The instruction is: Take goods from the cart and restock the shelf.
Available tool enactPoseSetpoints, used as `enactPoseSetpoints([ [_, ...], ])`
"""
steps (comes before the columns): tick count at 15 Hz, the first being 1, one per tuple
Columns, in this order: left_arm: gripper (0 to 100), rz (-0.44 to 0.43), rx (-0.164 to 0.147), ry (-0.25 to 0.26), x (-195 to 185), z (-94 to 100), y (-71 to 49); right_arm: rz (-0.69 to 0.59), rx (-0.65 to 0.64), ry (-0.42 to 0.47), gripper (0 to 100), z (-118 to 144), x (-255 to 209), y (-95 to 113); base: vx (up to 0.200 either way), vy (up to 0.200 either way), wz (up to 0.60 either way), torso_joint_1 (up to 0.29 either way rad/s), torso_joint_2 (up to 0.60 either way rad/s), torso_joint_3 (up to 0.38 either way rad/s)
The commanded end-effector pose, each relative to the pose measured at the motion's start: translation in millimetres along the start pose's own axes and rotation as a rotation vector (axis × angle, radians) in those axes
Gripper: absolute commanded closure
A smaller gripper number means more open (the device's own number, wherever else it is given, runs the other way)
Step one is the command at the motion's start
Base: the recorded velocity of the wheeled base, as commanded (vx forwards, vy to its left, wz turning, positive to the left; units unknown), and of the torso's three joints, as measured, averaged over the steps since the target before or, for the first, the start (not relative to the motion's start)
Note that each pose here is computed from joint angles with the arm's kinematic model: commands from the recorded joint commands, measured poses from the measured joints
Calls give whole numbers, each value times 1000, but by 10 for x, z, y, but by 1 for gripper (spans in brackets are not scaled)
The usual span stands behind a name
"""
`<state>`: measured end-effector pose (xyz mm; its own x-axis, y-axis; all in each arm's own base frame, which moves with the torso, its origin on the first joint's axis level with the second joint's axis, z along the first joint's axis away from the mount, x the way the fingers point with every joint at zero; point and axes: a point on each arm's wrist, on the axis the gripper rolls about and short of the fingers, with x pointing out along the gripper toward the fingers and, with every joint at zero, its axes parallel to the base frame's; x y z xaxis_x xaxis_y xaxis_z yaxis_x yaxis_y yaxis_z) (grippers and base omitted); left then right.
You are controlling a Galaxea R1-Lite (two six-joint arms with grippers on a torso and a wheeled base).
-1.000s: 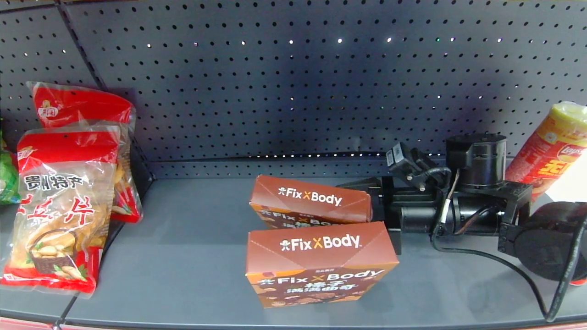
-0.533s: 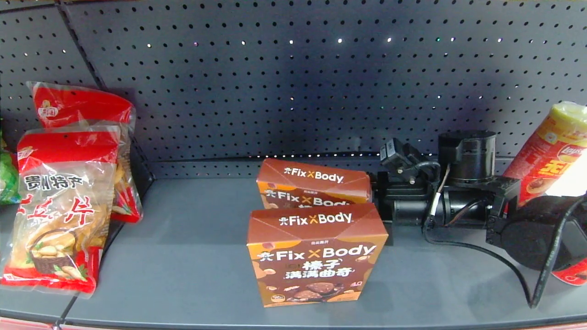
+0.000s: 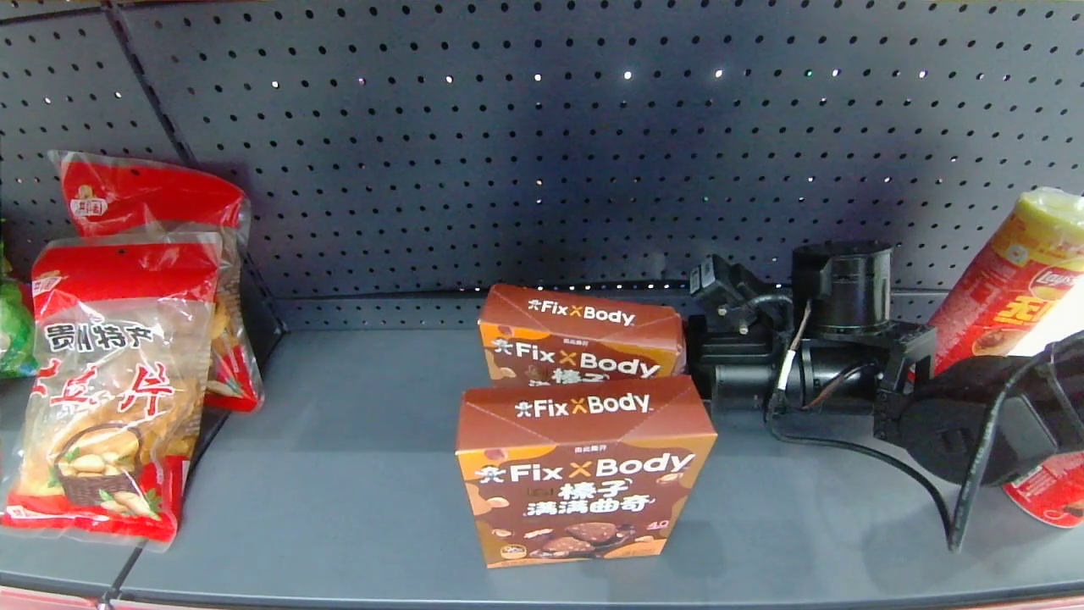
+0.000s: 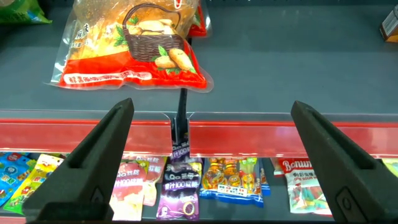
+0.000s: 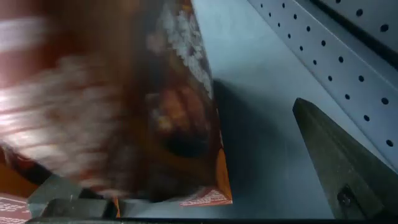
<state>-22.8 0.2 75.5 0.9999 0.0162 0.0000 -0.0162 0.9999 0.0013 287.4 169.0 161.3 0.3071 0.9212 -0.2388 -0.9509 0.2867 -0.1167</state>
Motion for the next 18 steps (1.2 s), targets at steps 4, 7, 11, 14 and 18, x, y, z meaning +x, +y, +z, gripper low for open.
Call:
enactPoseSetpoints([
  [4, 0, 1, 0, 0, 0, 0, 0, -28, 3, 1, 0, -10, -50, -66, 0, 0, 0, 0, 0, 0],
  [7, 0, 1, 0, 0, 0, 0, 0, -57, 7, 3, 0, -22, -117, -123, 0, 0, 0, 0, 0, 0],
  [11, 0, 1, 0, 0, 0, 0, 0, -78, 8, 1, 0, -21, -177, -166, 0, 0, 0, 0, 0, 0],
  [14, 0, 1, 0, 0, 0, 0, 0, -92, 8, 2, 0, -29, -209, -199, 0, 0, 0, 0, 0, 0],
  [18, 0, 1, 0, 0, 0, 0, 0, -88, 14, 7, 0, -41, -238, -159, 0, 0, 0, 0, 0, 0],
])
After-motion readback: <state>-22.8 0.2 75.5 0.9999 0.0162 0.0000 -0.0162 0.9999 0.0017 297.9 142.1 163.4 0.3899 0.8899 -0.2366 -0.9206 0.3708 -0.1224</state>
